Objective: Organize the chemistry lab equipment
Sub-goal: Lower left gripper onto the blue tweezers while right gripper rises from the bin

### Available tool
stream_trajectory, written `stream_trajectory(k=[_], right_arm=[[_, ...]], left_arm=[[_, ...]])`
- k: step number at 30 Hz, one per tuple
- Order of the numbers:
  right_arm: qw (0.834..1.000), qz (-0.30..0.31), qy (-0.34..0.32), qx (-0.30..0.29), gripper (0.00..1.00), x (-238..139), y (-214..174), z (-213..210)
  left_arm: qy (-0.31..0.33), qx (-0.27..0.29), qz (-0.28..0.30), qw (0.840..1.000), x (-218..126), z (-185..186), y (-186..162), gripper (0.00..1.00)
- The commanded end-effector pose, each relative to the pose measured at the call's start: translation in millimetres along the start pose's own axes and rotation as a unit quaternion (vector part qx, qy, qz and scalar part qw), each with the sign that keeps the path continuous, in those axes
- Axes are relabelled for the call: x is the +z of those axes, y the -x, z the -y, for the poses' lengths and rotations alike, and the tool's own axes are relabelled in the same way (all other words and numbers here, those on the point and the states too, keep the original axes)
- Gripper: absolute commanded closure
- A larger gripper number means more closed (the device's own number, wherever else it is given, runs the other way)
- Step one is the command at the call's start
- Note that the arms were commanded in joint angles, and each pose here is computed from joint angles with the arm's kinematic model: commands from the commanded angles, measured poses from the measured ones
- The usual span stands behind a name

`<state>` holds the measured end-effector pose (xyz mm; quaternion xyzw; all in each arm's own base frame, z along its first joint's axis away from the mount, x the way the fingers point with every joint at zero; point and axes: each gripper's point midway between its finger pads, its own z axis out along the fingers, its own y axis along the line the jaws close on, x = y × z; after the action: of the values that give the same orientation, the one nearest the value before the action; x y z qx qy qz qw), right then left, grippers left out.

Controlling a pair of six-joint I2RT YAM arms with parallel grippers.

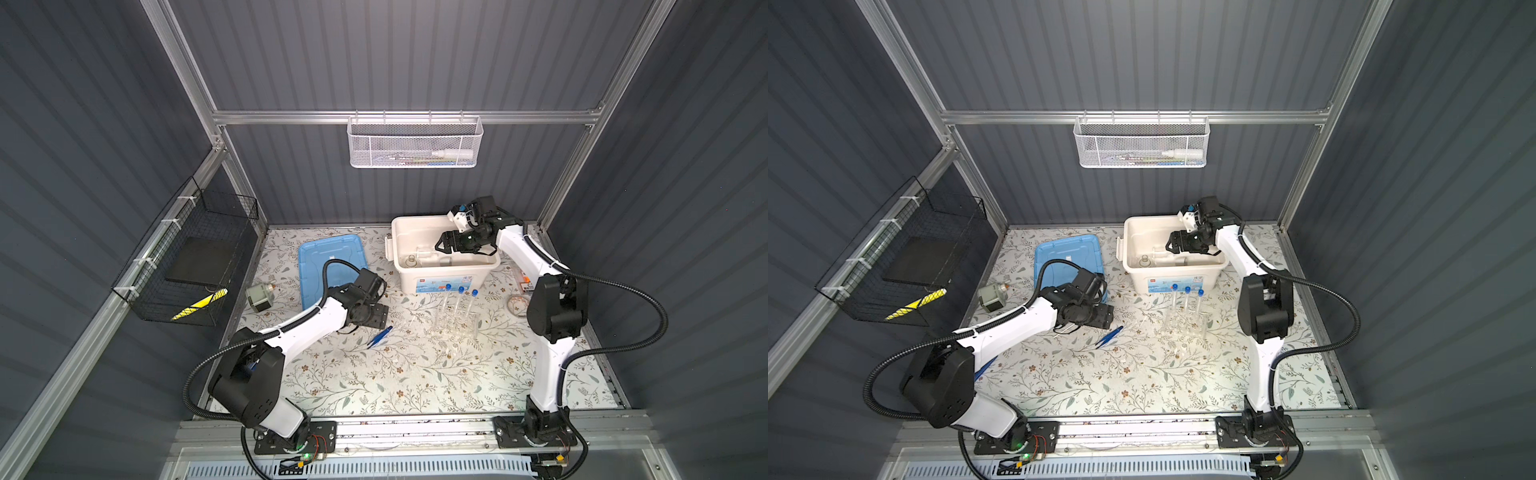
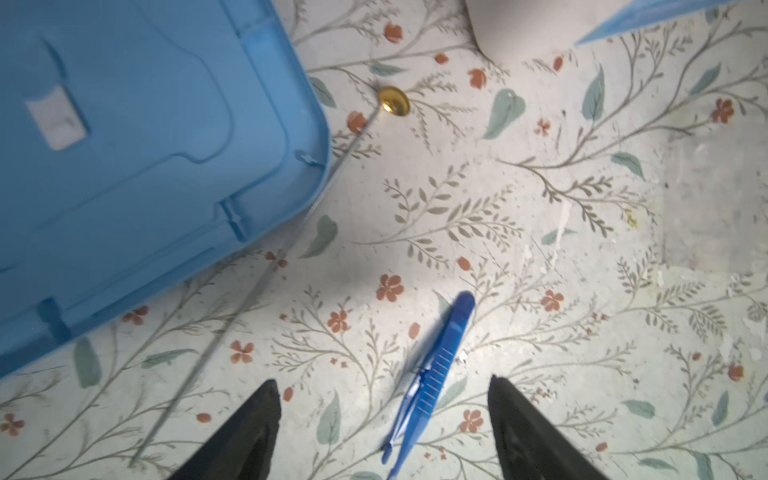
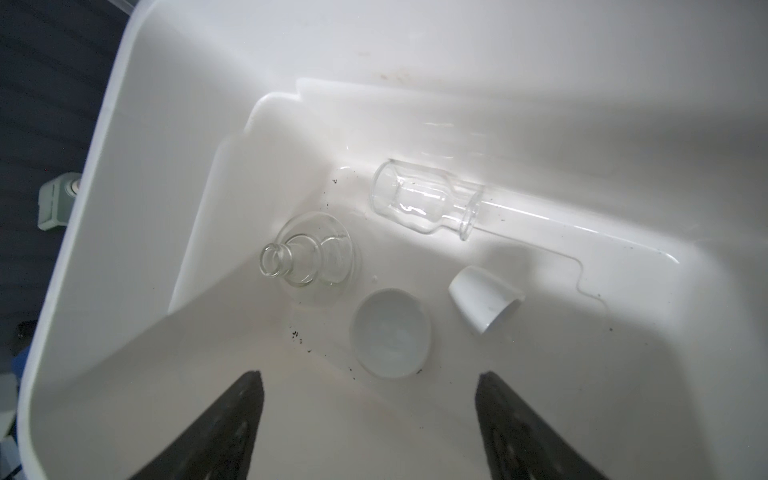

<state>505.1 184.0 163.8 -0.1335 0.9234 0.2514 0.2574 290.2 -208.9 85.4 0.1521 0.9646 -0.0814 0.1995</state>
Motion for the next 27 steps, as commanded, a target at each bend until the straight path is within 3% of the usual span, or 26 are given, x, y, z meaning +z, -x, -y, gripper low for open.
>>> stream_trajectory(k=[1,8,27], right_arm=[[0.999,0.032,0.021,0.021,0.12,-14.5,13.4,-2.0],[0.998,0.046,0.028,0.023,0.09,-28.4,11.2,-7.1],[0.996,0.082,0.024,0.024,0.06,-65.1,19.6,-18.6]], left_arm=[[-0.015,0.026,-0.053,0.998,11.8,10.3,-25.3,0.23],[-0.013,0.041,-0.093,0.995,21.8,11.7,-45.8,0.27],[-0.013,0.071,-0.148,0.986,44.9,23.2,-70.6,0.53]])
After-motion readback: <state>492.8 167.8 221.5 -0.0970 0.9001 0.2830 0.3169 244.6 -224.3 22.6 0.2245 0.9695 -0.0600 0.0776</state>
